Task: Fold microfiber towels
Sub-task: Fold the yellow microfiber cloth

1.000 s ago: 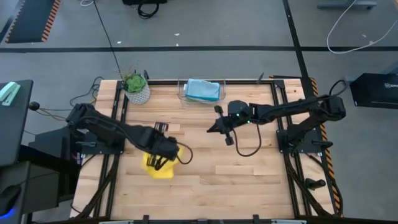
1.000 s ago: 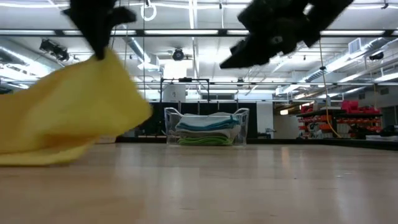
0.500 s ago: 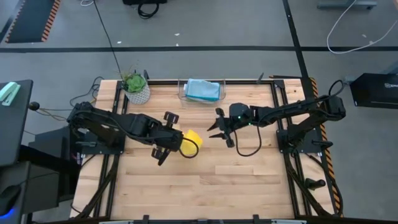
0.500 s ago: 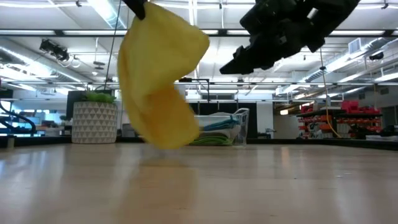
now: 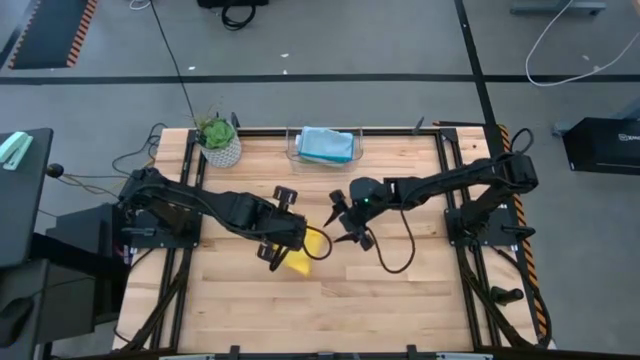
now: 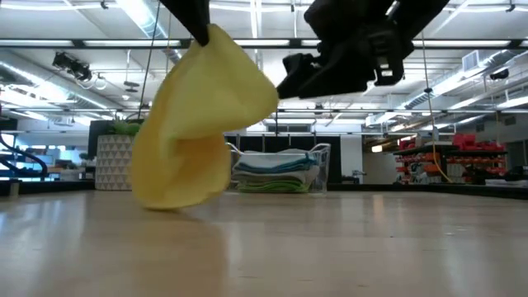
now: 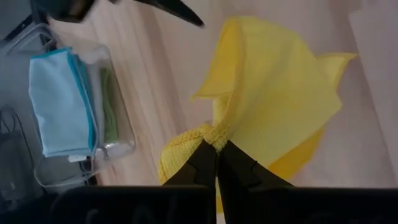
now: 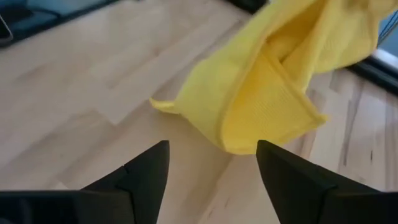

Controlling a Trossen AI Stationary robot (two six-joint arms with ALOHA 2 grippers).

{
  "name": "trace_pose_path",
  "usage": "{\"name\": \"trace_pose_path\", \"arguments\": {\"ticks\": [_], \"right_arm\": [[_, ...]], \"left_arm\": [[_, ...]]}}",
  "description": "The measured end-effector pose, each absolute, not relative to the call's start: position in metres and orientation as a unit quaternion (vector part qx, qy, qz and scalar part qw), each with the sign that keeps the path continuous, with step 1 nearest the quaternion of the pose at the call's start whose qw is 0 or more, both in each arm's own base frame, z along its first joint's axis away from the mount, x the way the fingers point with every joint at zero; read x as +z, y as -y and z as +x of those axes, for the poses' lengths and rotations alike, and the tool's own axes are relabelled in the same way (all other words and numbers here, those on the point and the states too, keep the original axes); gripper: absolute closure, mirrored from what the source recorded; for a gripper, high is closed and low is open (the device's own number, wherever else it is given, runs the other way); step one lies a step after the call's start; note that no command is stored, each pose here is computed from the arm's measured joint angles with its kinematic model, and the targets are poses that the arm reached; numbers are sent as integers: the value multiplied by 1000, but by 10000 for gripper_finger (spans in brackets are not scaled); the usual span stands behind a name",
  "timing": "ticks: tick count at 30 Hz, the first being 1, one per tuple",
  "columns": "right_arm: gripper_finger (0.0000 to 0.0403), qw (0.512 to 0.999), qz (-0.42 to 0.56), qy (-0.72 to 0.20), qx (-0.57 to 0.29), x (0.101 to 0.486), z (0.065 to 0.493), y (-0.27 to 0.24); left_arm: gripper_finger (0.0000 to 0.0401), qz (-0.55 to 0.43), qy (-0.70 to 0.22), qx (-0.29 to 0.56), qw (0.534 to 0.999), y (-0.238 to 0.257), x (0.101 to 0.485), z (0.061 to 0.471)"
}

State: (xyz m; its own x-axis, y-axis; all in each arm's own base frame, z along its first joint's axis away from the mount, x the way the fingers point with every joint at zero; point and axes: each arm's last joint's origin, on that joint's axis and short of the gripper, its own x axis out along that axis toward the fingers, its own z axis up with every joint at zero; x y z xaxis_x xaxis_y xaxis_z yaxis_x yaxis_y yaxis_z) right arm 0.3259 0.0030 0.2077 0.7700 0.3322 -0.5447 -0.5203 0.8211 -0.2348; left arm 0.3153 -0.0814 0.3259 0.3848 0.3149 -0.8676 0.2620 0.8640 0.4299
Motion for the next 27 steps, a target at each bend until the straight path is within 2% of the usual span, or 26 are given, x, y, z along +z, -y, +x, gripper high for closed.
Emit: {"name": "trace_pose_path", "arguments": {"ticks": [11,27], "right_arm": [[157,921,-187,-250,234,212,322,-6],[149,922,-167,-260,233,212,320,-10]], "left_arm": [[395,220,-498,106,832,120,329,305],[395,175,-477,123,852,137,330,298]]}}
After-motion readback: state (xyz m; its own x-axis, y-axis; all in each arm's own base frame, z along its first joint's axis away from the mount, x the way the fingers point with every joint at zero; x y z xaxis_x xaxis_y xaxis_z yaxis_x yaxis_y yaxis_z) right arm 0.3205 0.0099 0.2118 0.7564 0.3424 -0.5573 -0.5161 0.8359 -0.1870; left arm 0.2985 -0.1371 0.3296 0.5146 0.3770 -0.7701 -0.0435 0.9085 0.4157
